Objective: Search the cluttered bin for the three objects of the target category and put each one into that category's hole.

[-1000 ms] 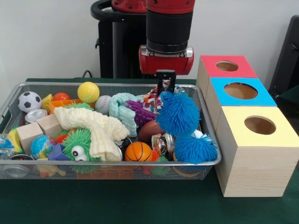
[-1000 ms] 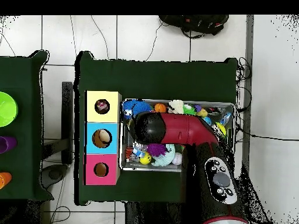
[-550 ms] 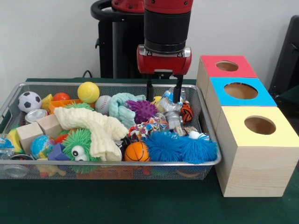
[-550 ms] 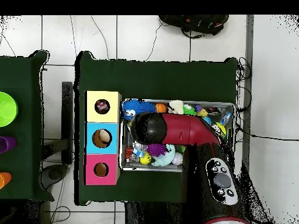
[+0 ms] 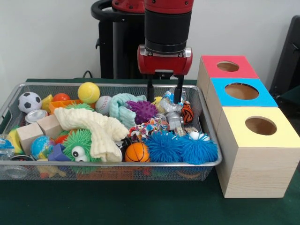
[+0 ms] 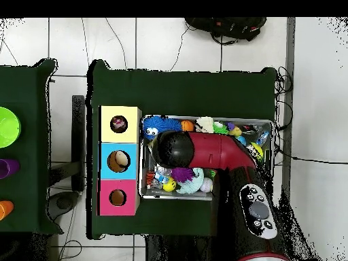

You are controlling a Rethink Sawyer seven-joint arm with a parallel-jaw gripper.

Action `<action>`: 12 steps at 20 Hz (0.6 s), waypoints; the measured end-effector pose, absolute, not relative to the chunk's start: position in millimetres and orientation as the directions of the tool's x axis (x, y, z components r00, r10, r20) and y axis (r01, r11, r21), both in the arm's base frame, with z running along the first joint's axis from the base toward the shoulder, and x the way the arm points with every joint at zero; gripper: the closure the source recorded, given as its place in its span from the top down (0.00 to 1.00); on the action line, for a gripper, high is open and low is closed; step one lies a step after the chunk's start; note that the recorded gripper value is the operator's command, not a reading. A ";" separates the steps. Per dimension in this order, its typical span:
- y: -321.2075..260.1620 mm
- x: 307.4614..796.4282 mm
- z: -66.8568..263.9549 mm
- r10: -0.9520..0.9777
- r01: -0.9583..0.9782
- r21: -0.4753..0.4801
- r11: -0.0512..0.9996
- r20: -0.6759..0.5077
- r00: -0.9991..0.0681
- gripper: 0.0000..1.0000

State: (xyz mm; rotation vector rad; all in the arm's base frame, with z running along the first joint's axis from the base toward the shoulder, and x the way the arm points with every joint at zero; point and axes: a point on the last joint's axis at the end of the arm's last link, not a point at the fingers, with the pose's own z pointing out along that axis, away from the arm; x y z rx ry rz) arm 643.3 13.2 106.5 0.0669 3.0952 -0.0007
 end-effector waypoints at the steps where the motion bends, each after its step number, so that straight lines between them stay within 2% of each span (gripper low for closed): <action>1: 13.1 644.2 104.4 0.043 0.043 0.000 0.999 -0.056 -0.998 1.00; 12: -5.9 648.9 58.1 0.082 0.080 0.018 0.997 -0.152 -0.985 1.00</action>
